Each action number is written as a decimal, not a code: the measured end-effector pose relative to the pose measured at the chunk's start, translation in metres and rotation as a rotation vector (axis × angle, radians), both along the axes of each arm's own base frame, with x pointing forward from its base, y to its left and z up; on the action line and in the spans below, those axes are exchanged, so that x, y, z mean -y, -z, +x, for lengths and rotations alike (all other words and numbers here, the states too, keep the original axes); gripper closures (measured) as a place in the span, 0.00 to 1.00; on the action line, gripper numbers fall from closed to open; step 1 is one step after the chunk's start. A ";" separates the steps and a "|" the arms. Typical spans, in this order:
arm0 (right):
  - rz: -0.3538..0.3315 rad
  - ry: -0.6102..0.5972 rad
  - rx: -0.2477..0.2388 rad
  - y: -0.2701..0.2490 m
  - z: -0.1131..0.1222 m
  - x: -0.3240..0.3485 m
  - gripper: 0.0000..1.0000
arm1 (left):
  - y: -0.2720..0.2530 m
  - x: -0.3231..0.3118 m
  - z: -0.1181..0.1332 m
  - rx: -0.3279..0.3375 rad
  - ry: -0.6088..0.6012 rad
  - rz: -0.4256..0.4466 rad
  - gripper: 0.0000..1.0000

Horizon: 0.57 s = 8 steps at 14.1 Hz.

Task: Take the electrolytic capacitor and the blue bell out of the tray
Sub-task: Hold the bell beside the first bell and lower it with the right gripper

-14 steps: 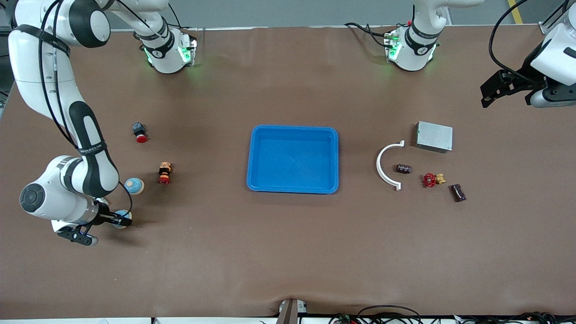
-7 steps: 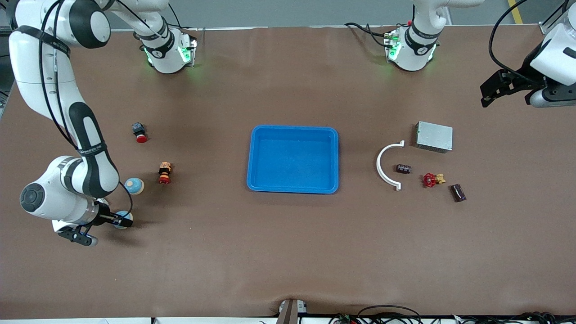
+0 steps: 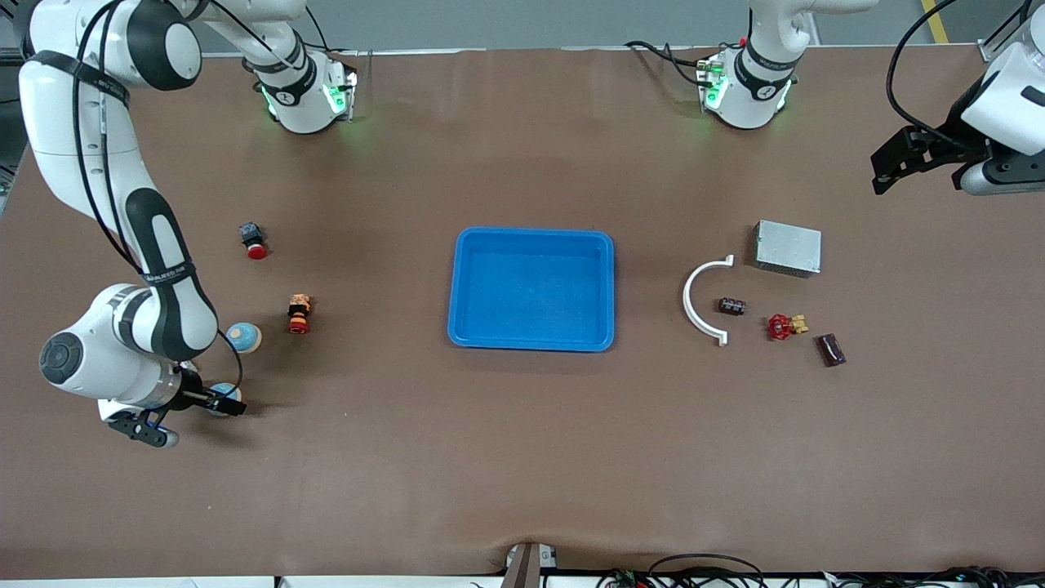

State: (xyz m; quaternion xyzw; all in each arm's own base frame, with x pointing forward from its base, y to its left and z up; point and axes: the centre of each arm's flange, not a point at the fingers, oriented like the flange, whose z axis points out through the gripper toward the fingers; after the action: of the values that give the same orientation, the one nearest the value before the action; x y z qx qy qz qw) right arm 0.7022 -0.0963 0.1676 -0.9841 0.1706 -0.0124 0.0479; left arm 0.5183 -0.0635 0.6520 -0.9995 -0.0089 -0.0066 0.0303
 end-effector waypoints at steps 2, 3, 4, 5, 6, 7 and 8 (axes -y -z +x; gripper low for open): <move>0.001 -0.006 0.001 0.000 0.000 -0.001 0.00 | -0.001 0.000 0.000 0.002 0.001 0.000 0.00; 0.001 -0.021 0.003 0.000 0.000 -0.001 0.00 | -0.002 0.001 0.000 0.004 0.001 0.000 0.00; 0.000 -0.045 0.007 -0.001 0.001 -0.002 0.00 | -0.002 0.001 0.000 0.005 0.002 -0.001 0.00; -0.002 -0.079 0.014 -0.002 0.002 -0.002 0.00 | -0.003 0.001 -0.001 0.006 0.002 -0.001 0.00; -0.008 -0.117 0.026 -0.006 0.005 -0.001 0.00 | -0.003 0.001 -0.001 0.006 0.002 -0.001 0.00; -0.017 -0.154 0.037 -0.011 0.007 0.001 0.00 | -0.004 0.001 -0.001 0.007 0.002 -0.001 0.00; -0.036 -0.189 0.045 -0.016 0.009 0.003 0.00 | -0.004 0.001 -0.001 0.008 0.002 -0.001 0.00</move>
State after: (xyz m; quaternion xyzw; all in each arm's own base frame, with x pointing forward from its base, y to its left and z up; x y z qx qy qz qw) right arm 0.7114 -0.0994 0.1840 -0.9960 0.0758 -0.0331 0.0348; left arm 0.5172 -0.0643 0.6562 -0.9995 -0.0082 -0.0105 0.0299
